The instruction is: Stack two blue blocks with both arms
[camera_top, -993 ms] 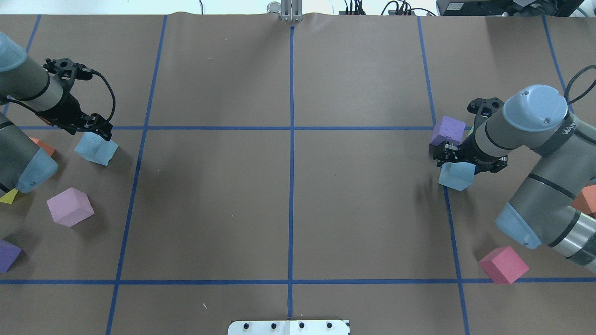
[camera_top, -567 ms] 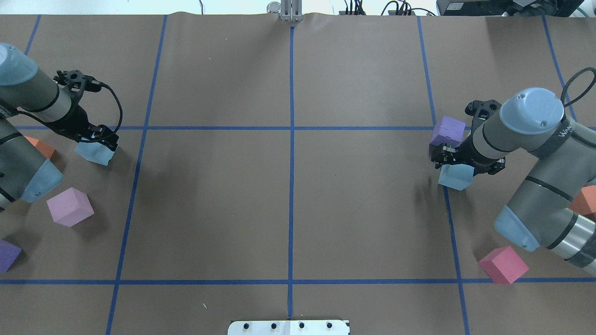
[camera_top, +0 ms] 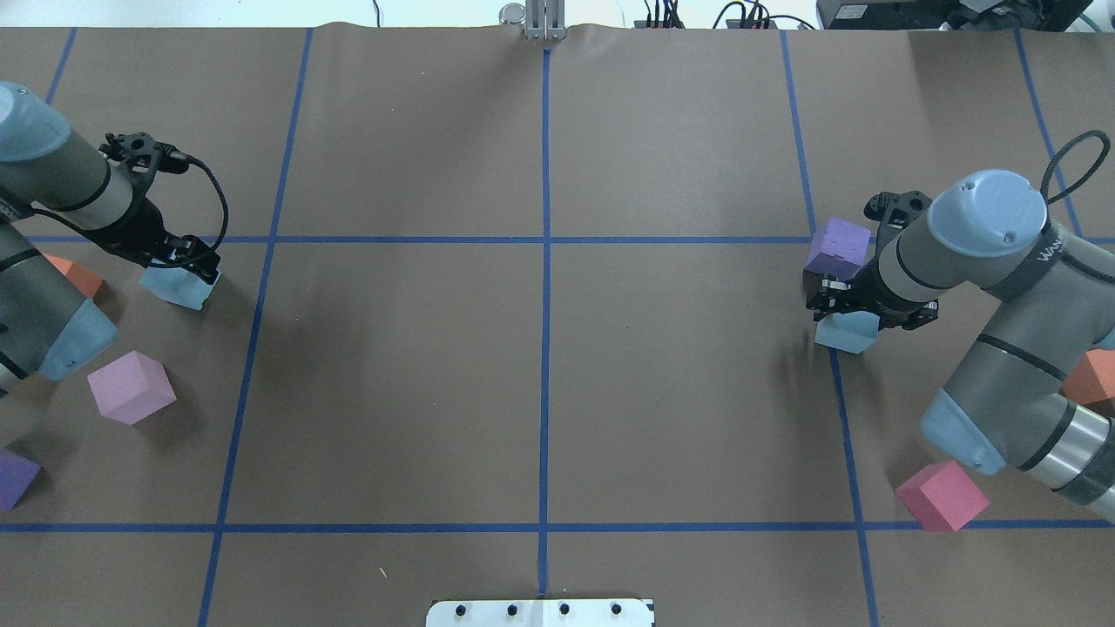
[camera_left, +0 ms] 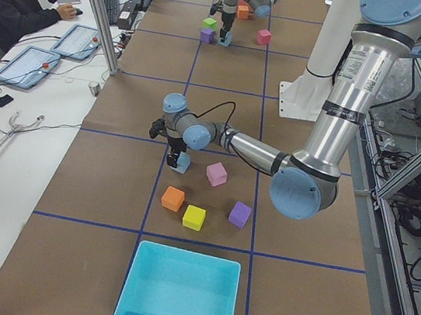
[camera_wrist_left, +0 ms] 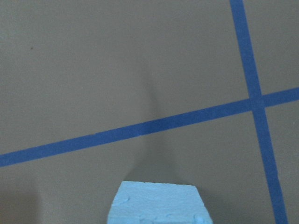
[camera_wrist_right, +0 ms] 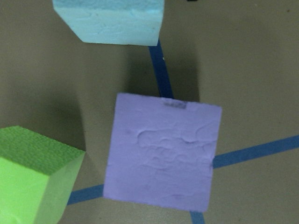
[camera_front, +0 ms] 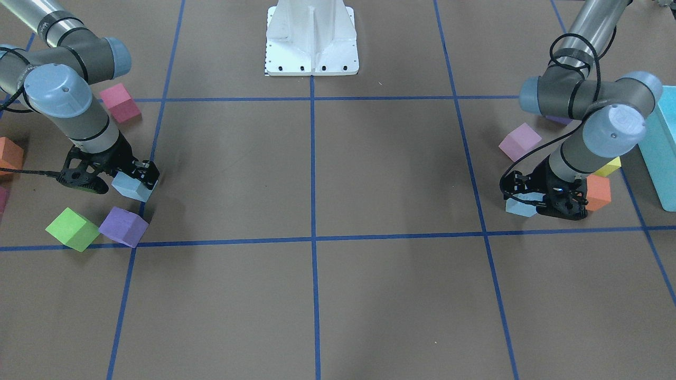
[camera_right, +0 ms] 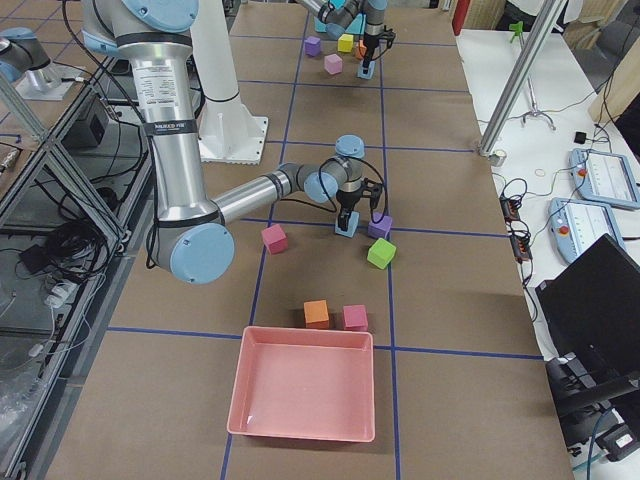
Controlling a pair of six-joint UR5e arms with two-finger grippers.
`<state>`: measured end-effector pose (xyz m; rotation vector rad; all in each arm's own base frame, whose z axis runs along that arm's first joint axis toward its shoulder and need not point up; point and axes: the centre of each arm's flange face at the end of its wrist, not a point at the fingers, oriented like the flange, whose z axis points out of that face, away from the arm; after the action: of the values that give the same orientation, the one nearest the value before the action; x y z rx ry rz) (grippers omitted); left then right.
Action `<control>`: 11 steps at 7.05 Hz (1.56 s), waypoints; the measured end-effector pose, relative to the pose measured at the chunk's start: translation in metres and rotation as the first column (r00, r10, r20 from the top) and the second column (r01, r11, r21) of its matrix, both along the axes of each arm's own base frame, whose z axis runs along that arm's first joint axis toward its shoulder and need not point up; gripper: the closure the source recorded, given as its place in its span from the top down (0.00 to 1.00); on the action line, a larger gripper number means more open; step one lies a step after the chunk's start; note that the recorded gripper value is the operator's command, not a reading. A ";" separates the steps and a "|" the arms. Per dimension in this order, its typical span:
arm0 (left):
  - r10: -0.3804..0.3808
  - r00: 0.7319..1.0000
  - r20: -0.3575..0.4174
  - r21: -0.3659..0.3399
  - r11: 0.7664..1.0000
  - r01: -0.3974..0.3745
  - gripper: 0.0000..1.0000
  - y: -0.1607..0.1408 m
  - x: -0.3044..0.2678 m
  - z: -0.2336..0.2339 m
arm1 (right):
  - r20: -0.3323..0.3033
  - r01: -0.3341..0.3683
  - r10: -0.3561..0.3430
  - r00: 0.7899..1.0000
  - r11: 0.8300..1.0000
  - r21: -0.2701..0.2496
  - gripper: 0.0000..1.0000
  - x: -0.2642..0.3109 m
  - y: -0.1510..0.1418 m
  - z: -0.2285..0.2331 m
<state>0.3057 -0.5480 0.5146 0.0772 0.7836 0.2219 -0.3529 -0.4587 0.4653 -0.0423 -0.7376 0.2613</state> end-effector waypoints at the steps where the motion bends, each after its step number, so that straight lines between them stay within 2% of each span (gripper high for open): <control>1: 0.000 1.000 0.001 -0.002 1.000 0.000 0.63 0.001 0.000 0.001 | 0.004 0.005 -0.005 1.000 1.000 0.006 0.54 -0.001 0.000 -0.003; 3: -0.002 1.000 0.004 -0.008 1.000 0.002 0.51 0.003 -0.002 0.005 | 0.010 0.010 -0.010 1.000 1.000 0.013 0.42 -0.001 0.000 -0.007; 4: -0.003 1.000 0.005 -0.010 1.000 0.003 0.43 0.004 -0.003 0.006 | 0.014 0.011 -0.011 1.000 1.000 0.016 0.41 -0.002 -0.001 -0.009; 8: -0.013 1.000 -0.004 -0.008 1.000 0.013 0.42 0.005 -0.005 -0.001 | 0.044 0.018 -0.020 0.999 0.999 0.039 0.39 -0.002 0.001 -0.030; 9: -0.018 1.000 -0.018 0.006 1.000 0.018 0.42 0.005 -0.009 -0.014 | 0.062 0.020 -0.023 0.998 0.998 0.054 0.38 -0.003 0.001 -0.045; 11: -0.044 0.998 -0.033 0.006 0.999 0.044 0.43 0.003 -0.020 -0.040 | 0.090 0.048 -0.056 0.994 0.996 0.081 0.38 -0.034 -0.003 -0.104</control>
<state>0.2852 -0.5452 0.4750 0.1046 0.8133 0.1817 -0.3870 -0.4612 0.3617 0.0011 -0.8370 0.1813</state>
